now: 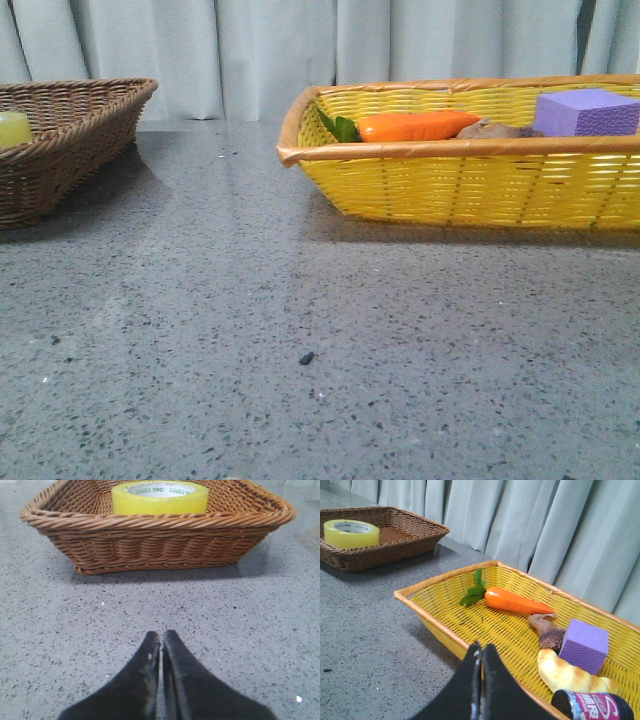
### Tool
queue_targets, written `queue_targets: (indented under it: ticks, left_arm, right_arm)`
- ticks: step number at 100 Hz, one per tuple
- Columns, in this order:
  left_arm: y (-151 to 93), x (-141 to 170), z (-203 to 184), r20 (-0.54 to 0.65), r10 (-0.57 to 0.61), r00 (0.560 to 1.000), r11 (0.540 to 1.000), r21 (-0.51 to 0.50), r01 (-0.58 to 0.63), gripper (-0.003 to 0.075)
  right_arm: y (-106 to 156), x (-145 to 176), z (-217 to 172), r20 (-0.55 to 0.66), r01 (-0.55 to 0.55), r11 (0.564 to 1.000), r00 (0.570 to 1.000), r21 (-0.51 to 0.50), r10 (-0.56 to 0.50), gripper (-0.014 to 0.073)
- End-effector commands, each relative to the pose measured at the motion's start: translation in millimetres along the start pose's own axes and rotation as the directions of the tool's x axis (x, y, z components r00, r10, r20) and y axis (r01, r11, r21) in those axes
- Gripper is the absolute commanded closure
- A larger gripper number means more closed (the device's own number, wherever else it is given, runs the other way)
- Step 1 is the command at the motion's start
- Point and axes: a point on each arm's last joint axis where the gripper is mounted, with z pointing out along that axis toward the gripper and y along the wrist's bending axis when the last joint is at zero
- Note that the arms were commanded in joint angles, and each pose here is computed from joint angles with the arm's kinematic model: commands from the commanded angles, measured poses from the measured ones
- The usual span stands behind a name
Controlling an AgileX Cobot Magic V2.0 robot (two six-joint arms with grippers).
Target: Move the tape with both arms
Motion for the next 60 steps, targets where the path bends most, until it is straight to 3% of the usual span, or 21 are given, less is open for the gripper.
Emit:
queue_targets:
  ticks: [1, 20, 37, 60]
  left_arm:
    - [0, -3, -1, 0.073, -0.008, 0.997, 1.0, 0.001, 0.008, 0.0741]
    - [0, -3, -1, 0.073, -0.008, 0.997, 1.0, 0.001, 0.008, 0.0741]
    - [0, -3, -1, 0.073, -0.008, 0.997, 1.0, 0.001, 0.008, 0.0741]
    - [0, -3, -1, 0.073, -0.008, 0.997, 1.0, 0.001, 0.008, 0.0741]
  right_arm:
    - [-2, -14, -1, 0.085, 0.037, 0.999, 0.996, 0.01, -0.037, 0.0661]
    - [-2, -22, -3, 0.168, 0.05, 0.998, 0.984, 0.037, -0.056, 0.0661]
    - [4, -38, -7, 0.364, 0.04, 0.995, 0.929, 0.087, -0.07, 0.0661]
    - [4, -29, -2, 0.452, -0.088, 0.971, 0.892, 0.223, -0.023, 0.0661]
